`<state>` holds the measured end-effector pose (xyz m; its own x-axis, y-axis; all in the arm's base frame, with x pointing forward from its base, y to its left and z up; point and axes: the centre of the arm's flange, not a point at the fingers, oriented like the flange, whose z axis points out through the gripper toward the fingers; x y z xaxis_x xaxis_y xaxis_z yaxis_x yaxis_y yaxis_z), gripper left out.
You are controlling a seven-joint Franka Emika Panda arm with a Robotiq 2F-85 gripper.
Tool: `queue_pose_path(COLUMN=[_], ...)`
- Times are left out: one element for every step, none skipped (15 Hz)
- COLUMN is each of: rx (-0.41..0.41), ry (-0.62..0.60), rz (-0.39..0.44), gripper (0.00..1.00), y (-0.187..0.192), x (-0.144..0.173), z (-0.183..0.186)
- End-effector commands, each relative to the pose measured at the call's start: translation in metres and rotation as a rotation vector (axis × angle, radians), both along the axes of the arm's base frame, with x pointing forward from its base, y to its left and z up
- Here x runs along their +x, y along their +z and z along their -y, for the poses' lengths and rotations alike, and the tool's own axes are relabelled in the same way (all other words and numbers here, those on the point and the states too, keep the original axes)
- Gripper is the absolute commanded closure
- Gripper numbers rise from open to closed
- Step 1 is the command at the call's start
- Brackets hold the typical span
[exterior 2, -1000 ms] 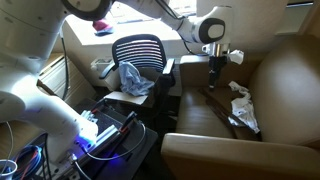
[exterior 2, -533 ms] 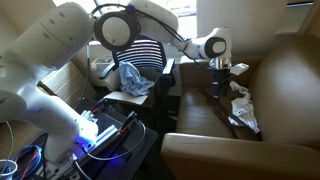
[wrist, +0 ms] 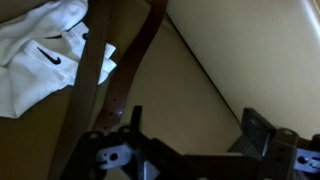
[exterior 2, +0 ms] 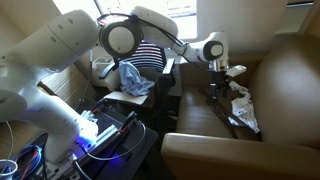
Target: Put the clothes on the couch on the chair
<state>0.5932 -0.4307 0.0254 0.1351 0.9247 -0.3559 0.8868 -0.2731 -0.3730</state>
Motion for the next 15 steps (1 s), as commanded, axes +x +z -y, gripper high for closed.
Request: queue_pose_path(rx=[-0.097,-0.113,-0.104,-0.109,-0.118,-0.125,-0.145,-0.118,-0.128,-0.132,-0.102,-0.068,-0.032,0.004,0.033], ry=[-0.135,-0.185,-0.228,-0.266,-0.293,-0.326,-0.376,-0.318,-0.346,-0.359,-0.331,-0.26,-0.21,-0.169,-0.121], rz=[0.114,0.143,0.153,0.178,0.205,0.235,0.241,0.204,0.214,0.22,0.225,0.185,0.161,0.145,0.134], gripper=[0.0,0.0,0.0,0.0,0.0,0.0,0.0,0.0,0.0,0.0,0.0,0.0,0.0,0.0,0.0], y=[-0.073,-0.092,-0.111,-0.126,-0.14,-0.147,-0.144,-0.109,-0.109,-0.108,-0.097,-0.09,-0.089,-0.091,-0.094], x=[0.027,0.03,0.032,0.031,0.031,0.031,0.031,-0.006,-0.004,-0.003,-0.013,-0.019,-0.021,-0.012,-0.003], z=[0.005,0.002,-0.002,-0.007,-0.013,-0.018,-0.024,-0.043,-0.045,-0.046,-0.047,-0.047,-0.042,-0.031,-0.018])
